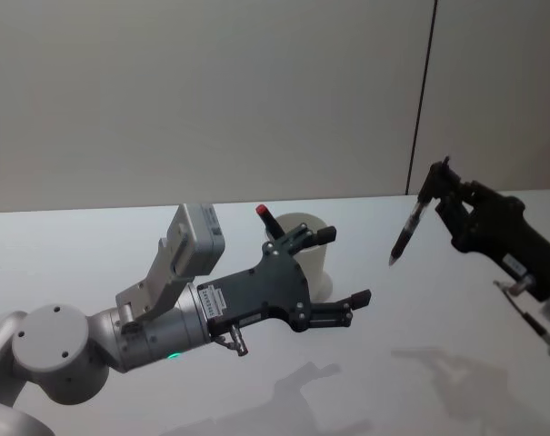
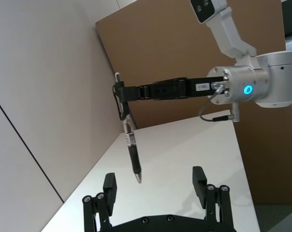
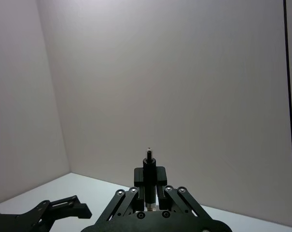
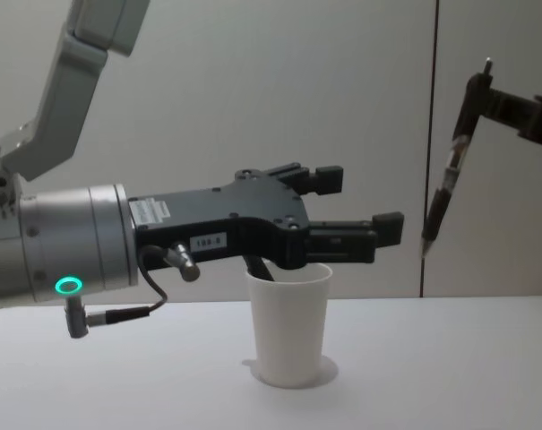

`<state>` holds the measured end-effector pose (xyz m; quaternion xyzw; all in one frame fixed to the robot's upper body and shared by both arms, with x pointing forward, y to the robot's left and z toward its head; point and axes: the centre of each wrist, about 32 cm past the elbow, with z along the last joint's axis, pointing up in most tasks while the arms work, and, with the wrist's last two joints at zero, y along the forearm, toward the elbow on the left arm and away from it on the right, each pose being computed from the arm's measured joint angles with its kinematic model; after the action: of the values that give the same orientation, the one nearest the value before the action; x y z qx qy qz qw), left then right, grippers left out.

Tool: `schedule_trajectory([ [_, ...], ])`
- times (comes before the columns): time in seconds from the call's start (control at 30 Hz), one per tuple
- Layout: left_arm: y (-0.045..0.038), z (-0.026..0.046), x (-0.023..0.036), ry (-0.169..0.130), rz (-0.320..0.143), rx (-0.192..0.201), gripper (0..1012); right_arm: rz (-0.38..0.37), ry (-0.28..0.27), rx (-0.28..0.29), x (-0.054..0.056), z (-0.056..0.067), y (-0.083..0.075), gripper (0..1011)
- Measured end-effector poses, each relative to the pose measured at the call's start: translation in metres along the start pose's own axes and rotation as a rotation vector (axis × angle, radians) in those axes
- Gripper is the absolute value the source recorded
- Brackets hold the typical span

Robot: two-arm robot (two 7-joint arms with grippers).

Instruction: Place the pen into the pen holder.

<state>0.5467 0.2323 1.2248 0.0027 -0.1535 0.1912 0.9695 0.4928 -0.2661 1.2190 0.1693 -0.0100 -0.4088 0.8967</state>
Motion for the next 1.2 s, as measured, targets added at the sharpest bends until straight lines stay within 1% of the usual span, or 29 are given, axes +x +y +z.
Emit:
schedule_trajectory([
  [0.07,0.0,0.0,0.0,0.0,0.0,0.0,1000,0.01,-0.013,0.002,0.006,0.001,0.003,144],
  [0.1,0.0,0.0,0.0,0.0,0.0,0.0,1000,0.013,-0.021,0.004,0.01,0.002,0.006,144],
  [0.17,0.0,0.0,0.0,0.0,0.0,0.0,999,0.022,-0.029,0.007,0.014,0.002,0.009,144],
  [0.2,0.0,0.0,0.0,0.0,0.0,0.0,1000,0.028,-0.035,0.009,0.019,0.003,0.012,144],
  [0.3,0.0,0.0,0.0,0.0,0.0,0.0,1000,0.038,-0.043,0.014,0.026,0.003,0.017,144],
  [0.33,0.0,0.0,0.0,0.0,0.0,0.0,1000,0.046,-0.046,0.016,0.03,0.003,0.02,144],
  [0.43,0.0,0.0,0.0,0.0,0.0,0.0,1000,0.059,-0.052,0.018,0.038,0.003,0.025,144],
  [0.47,0.0,0.0,0.0,0.0,0.0,0.0,1000,0.067,-0.055,0.019,0.043,0.003,0.028,144],
  [0.63,0.0,0.0,0.0,0.0,0.0,0.0,1000,0.1,-0.062,0.022,0.055,0.003,0.038,144],
  [0.73,0.0,0.0,0.0,0.0,0.0,0.0,1000,0.125,-0.062,0.022,0.065,0.002,0.048,144],
  [0.77,0.0,0.0,0.0,0.0,0.0,0.0,1000,0.125,-0.062,0.022,0.065,0.002,0.048,144],
  [0.93,0.0,0.0,0.0,0.0,0.0,0.0,1000,0.168,-0.057,0.021,0.078,-0.003,0.064,144],
  [1.07,0.0,0.0,0.0,0.0,0.0,0.0,1000,0.185,-0.054,0.021,0.084,-0.006,0.073,144],
  [1.2,0.0,0.0,0.0,0.0,0.0,0.0,1000,0.212,-0.051,0.022,0.089,-0.01,0.085,144],
])
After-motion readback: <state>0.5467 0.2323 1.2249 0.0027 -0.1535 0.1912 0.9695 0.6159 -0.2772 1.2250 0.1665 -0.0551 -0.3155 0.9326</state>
